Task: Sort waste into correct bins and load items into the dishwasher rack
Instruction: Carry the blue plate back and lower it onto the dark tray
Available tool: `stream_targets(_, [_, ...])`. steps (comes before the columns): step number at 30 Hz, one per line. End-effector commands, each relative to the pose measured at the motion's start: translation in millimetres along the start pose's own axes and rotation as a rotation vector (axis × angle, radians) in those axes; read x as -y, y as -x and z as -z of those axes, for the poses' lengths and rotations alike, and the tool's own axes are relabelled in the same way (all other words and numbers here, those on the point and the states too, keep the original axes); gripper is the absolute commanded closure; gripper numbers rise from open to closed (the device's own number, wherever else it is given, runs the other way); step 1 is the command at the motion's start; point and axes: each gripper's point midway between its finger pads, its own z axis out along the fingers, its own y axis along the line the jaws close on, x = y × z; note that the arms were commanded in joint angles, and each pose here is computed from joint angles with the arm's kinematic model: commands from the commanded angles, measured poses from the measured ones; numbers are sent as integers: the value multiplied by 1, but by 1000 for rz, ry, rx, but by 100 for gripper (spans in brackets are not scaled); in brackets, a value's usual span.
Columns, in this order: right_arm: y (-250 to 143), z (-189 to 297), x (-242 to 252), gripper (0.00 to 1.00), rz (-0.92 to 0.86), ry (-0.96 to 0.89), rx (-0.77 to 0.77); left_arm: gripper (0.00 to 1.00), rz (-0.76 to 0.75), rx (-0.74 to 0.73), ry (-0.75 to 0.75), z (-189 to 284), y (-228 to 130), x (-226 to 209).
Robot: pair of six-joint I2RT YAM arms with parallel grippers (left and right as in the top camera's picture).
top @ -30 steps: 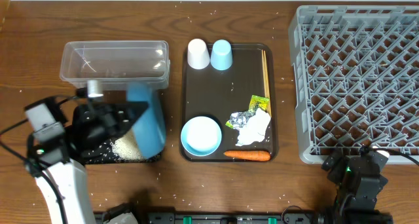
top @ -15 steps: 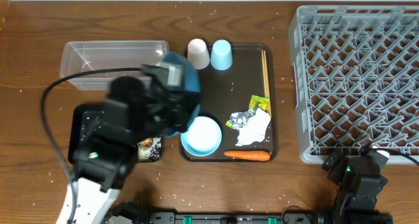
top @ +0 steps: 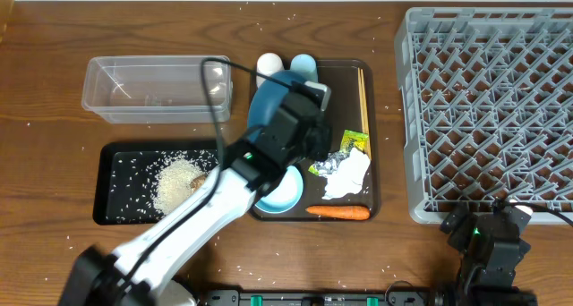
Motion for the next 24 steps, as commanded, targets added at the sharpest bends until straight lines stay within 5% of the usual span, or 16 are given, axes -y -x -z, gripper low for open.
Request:
stream_targets(1, [5,2,2,1,3,-10,14,89,-18,-2,53,-19,0,-10])
stream_targets(13, [5,2,2,1,3,-11,14,74,-19,-19,112,-36,-8,-23])
stream_targets(24, [5,2,2,1,3,-11,14,73,-11,27,67,9,10,-9])
